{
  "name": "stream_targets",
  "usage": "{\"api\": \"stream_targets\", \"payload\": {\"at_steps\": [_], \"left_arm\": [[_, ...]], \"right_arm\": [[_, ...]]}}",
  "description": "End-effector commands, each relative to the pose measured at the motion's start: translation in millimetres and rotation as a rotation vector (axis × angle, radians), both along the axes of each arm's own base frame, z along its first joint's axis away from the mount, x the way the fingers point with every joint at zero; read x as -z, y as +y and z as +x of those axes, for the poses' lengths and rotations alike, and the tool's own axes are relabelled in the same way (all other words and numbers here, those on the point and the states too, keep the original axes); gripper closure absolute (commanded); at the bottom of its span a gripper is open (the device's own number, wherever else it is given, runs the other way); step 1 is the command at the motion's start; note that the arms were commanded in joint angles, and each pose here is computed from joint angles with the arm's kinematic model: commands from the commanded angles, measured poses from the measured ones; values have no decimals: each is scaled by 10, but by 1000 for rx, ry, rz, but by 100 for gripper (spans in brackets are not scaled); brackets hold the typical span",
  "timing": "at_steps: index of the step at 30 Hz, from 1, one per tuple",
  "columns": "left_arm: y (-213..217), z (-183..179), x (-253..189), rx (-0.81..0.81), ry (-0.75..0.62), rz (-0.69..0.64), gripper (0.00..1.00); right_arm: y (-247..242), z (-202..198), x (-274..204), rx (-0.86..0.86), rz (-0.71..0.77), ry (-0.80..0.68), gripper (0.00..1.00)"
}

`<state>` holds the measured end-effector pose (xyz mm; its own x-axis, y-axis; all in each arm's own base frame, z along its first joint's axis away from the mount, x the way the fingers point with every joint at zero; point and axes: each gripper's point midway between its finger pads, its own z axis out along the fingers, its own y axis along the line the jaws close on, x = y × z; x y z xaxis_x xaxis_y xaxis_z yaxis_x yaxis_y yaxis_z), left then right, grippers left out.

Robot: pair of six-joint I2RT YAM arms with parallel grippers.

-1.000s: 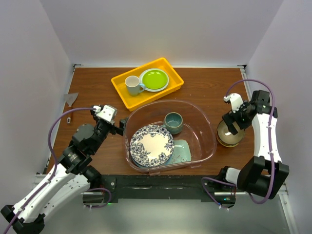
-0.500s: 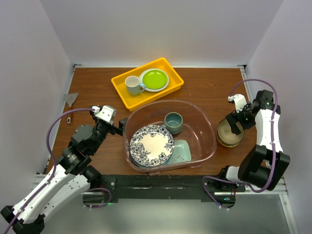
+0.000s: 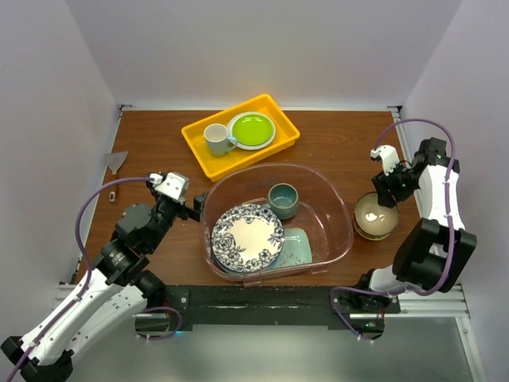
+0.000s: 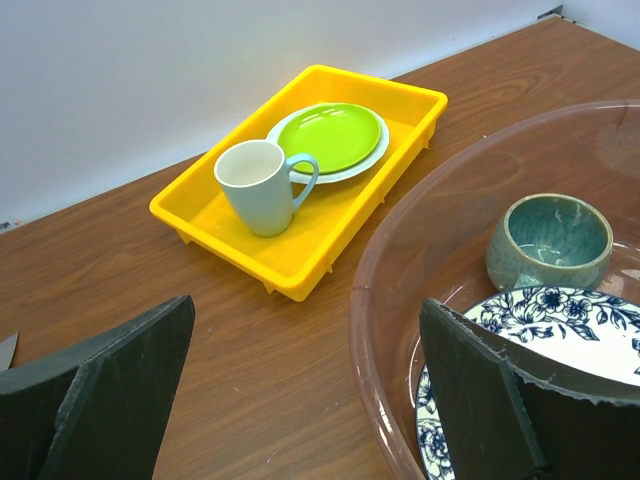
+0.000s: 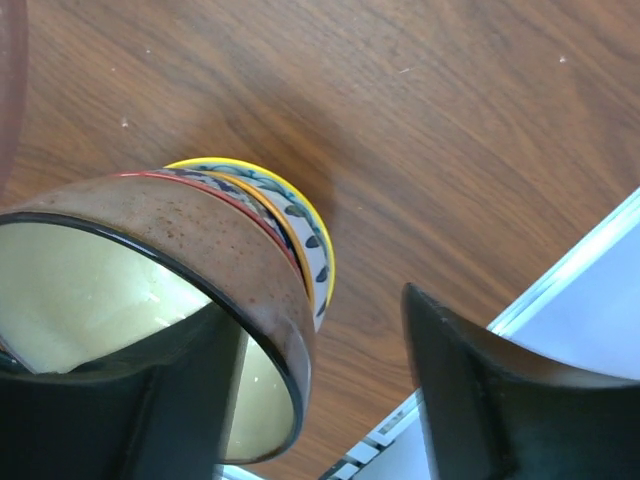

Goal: Place the mixed dishes into the plastic bin
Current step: Pick up the bowl from the center of the board.

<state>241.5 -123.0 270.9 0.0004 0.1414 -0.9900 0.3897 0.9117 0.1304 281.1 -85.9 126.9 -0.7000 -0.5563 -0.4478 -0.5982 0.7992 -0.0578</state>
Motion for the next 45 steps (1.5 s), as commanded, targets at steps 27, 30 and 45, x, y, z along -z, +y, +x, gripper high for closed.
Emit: {"api": "stream_targets", "payload": {"at_steps": [27,30,45], "left_arm": [[8,27,-79,-7,-34,-18,0],[9,24,-79,-7,-34,-19,0],[32,36,-61,-23,-31,-13,0]], "right_arm": [[151,-124,-996,-168,-104,-271,100],[232,-144,-1161,-178,-80,-301,100],[886,-236,-1707,-243,178,-372,100]]}}
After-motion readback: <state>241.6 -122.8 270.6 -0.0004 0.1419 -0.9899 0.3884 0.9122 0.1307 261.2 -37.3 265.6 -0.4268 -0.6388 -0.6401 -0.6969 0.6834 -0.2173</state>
